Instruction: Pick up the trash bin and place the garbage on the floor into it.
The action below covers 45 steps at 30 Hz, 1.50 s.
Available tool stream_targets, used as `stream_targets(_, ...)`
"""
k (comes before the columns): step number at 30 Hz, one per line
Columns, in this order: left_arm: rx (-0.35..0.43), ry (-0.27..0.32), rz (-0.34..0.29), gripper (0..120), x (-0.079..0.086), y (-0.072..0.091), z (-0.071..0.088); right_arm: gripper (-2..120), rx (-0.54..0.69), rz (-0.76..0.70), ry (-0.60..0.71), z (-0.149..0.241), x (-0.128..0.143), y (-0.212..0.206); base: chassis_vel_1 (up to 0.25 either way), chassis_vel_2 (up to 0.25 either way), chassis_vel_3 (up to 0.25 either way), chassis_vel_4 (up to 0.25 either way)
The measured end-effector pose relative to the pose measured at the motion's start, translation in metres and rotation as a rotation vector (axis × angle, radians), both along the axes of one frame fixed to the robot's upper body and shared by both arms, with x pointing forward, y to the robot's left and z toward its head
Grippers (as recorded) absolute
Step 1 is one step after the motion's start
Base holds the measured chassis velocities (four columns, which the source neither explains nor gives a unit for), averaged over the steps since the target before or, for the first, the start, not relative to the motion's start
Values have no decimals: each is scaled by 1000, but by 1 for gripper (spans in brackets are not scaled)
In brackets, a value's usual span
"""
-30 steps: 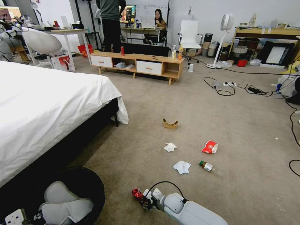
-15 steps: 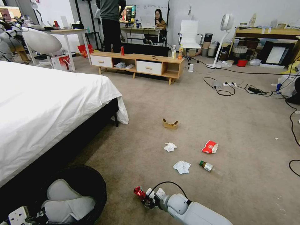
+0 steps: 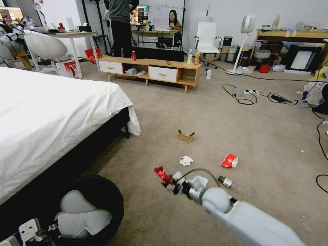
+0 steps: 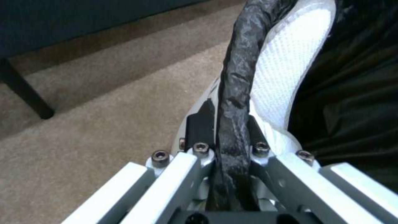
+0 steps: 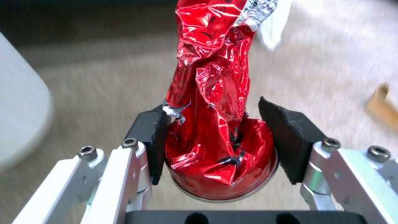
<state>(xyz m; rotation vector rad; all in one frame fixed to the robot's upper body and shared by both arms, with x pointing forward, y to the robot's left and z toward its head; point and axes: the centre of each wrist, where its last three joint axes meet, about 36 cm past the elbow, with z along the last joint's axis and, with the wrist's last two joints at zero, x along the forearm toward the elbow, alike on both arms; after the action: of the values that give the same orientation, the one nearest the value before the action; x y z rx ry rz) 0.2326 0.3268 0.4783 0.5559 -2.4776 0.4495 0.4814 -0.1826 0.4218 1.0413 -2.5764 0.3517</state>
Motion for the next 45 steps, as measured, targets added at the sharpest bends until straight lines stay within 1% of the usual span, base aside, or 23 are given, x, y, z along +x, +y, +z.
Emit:
stream_targets(1, -3, 0, -8, 3, 1, -1, 0, 51, 27, 1, -17, 16, -3, -1, 0, 0, 0, 0)
stream_targets(2, -5, -1, -17, 3, 2, -3, -1, 51, 71, 5, -34, 41, -7, -2, 0, 0, 0, 0)
stream_targets(3, -5, -1, -17, 3, 2, -3, -1, 51, 71, 5, -34, 41, -7, -2, 0, 0, 0, 0)
stream_targets(5, -9, -1, -28, 3, 4, -5, -1, 51, 160, 39, -38, 75, -16, 5, 0, 0, 0, 0)
stream_targets(6, -9, -1, -28, 3, 4, -5, -1, 51, 160, 39, -38, 75, -16, 5, 0, 0, 0, 0)
stream_targets(7, -10, 0, -35, 3, 5, -7, -2, 51, 210, 68, -40, 93, -21, 11, 0, 0, 0, 0)
stream_targets(8, -10, 0, -35, 3, 5, -7, -2, 51, 210, 68, -40, 93, -21, 11, 0, 0, 0, 0)
stream_targets(10, -11, -1, -43, 3, 6, -9, -2, 51, 300, 145, -33, 124, -37, 30, 0, 0, 0, 0)
stream_targets(12, -11, -1, -44, 3, 7, -9, -2, 51, 314, 160, -26, 129, -40, 35, 0, 0, 0, 0)
stream_targets(13, -9, -1, -47, 3, 7, -10, -2, 51, 337, 193, -9, 137, -46, 45, 0, 0, 0, 0)
stream_targets(16, -7, 0, -53, 3, 8, -11, -2, 51, 358, 246, 10, 146, -51, 61, 0, 0, 0, 0)
stream_targets(18, -6, -1, -53, 3, 8, -11, -2, 51, 361, 257, 15, 147, -52, 65, 0, 0, 0, 0)
stream_targets(20, -3, -2, -56, 3, 9, -12, -2, 51, 363, 318, 40, 149, -56, 84, 0, 0, 0, 0)
stream_targets(24, -3, -4, -57, 3, 9, -13, -2, 51, 358, 355, 57, 149, -58, 97, 0, 0, 0, 0)
stream_targets(26, -4, -9, -56, 3, 11, -13, -1, 51, 334, 385, 71, 144, -60, 110, 0, 0, 0, 0)
stream_targets(30, -6, -13, -53, 3, 11, -14, -1, 51, 296, 411, 92, 136, -64, 121, 0, 0, 0, 0)
stream_targets(37, -7, -17, -50, 3, 11, -14, 0, 51, 246, 411, 125, 119, -70, 130, 0, 0, 0, 0)
stream_targets(39, -9, -21, -49, 3, 11, -15, 1, 51, 206, 394, 143, 101, -72, 133, 0, 0, 0, 0)
stream_targets(45, -10, -22, -49, 3, 9, -16, 2, 51, 175, 370, 164, 80, -70, 134, 0, 0, 0, 0)
